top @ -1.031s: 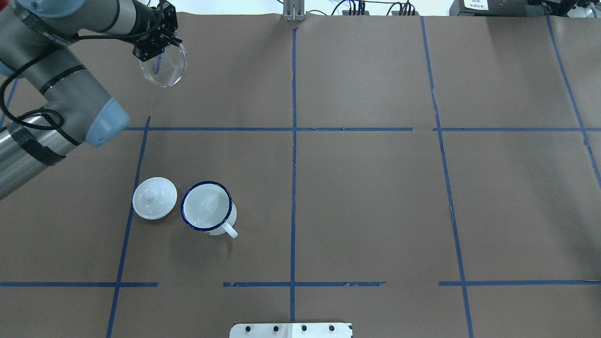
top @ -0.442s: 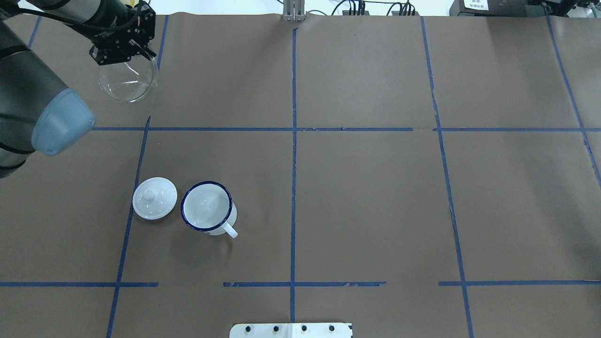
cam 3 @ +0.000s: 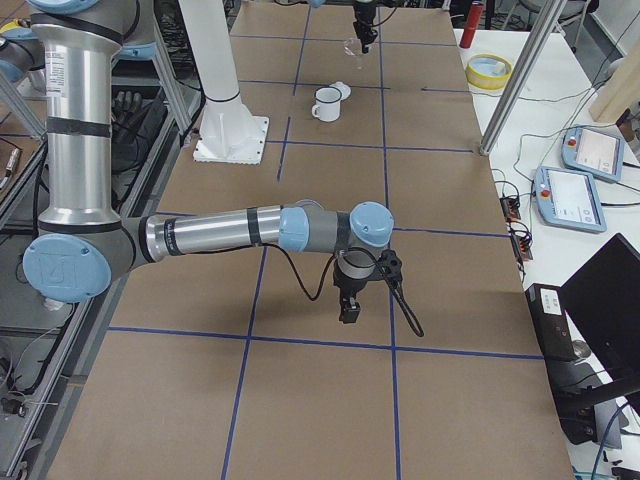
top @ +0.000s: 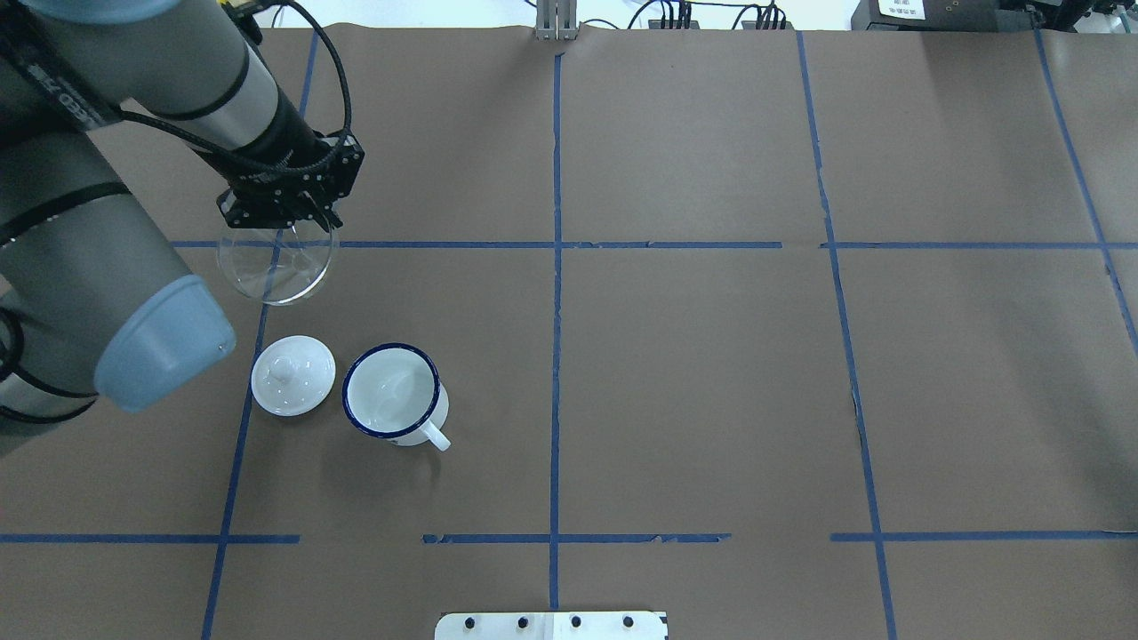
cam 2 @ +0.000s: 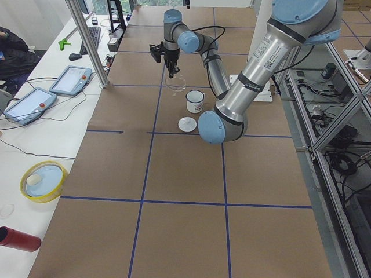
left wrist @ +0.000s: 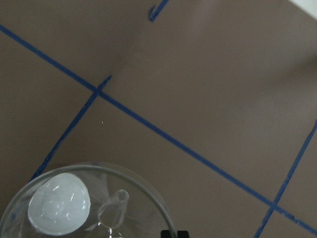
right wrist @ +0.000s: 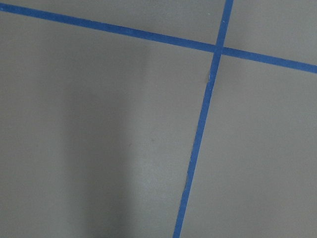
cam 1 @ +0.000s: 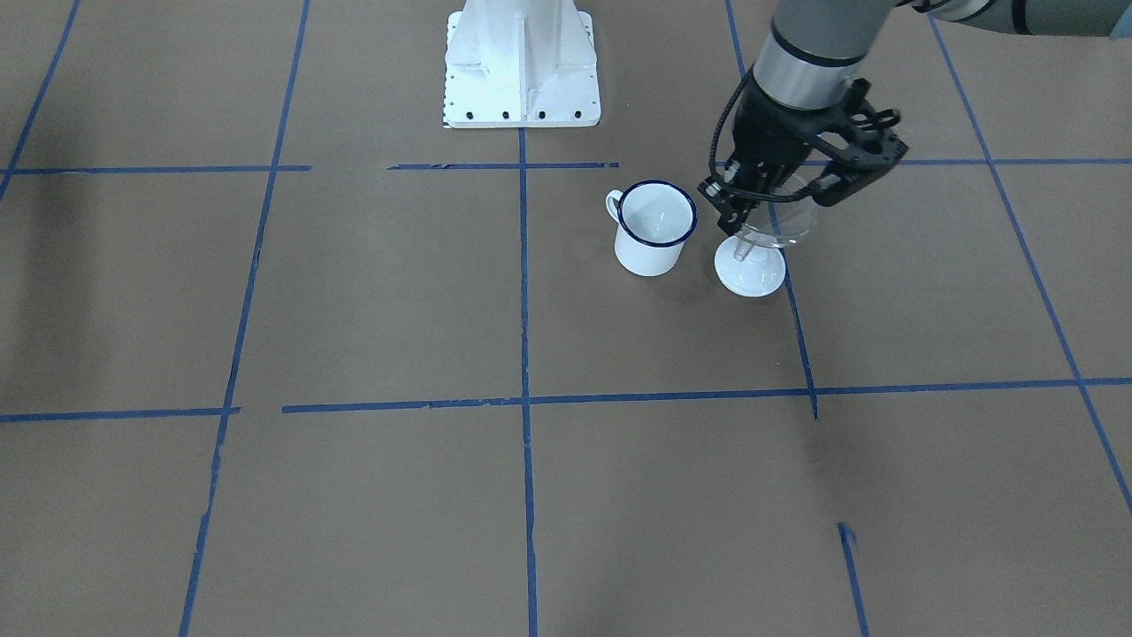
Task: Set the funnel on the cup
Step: 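Lift the glass funnel and carry it toward the mug with the left gripper, then lower the funnel into the mug opening and open the left gripper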
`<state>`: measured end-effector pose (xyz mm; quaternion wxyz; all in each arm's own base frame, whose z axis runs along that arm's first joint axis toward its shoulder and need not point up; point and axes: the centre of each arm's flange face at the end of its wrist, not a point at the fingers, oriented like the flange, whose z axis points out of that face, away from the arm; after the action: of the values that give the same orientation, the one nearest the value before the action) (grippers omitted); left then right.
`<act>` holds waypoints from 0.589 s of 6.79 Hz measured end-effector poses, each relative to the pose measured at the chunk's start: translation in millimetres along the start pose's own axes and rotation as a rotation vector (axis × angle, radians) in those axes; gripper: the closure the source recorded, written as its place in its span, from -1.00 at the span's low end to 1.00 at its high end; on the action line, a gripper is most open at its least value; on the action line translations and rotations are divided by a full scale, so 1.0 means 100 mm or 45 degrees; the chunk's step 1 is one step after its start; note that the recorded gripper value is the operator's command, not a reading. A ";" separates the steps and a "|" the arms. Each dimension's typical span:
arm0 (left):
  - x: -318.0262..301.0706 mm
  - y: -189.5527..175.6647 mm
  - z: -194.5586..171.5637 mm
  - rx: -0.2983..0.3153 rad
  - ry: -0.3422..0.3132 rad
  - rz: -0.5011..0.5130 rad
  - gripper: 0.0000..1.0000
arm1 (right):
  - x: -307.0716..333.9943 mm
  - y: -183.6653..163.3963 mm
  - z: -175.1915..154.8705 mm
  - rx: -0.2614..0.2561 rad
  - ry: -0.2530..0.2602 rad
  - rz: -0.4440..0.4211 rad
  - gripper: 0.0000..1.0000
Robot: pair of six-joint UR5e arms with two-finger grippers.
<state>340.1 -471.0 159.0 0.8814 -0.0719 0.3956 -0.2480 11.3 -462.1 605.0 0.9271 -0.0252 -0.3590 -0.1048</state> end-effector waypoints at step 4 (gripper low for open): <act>0.15 0.74 0.41 -0.117 -0.070 0.131 1.00 | 0.00 0.00 0.00 0.000 0.000 0.000 -1.00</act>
<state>406.5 -417.0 152.6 0.8992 -0.0986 0.3854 -0.1818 11.3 -462.1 605.0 0.9271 -0.0252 -0.3590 -0.1048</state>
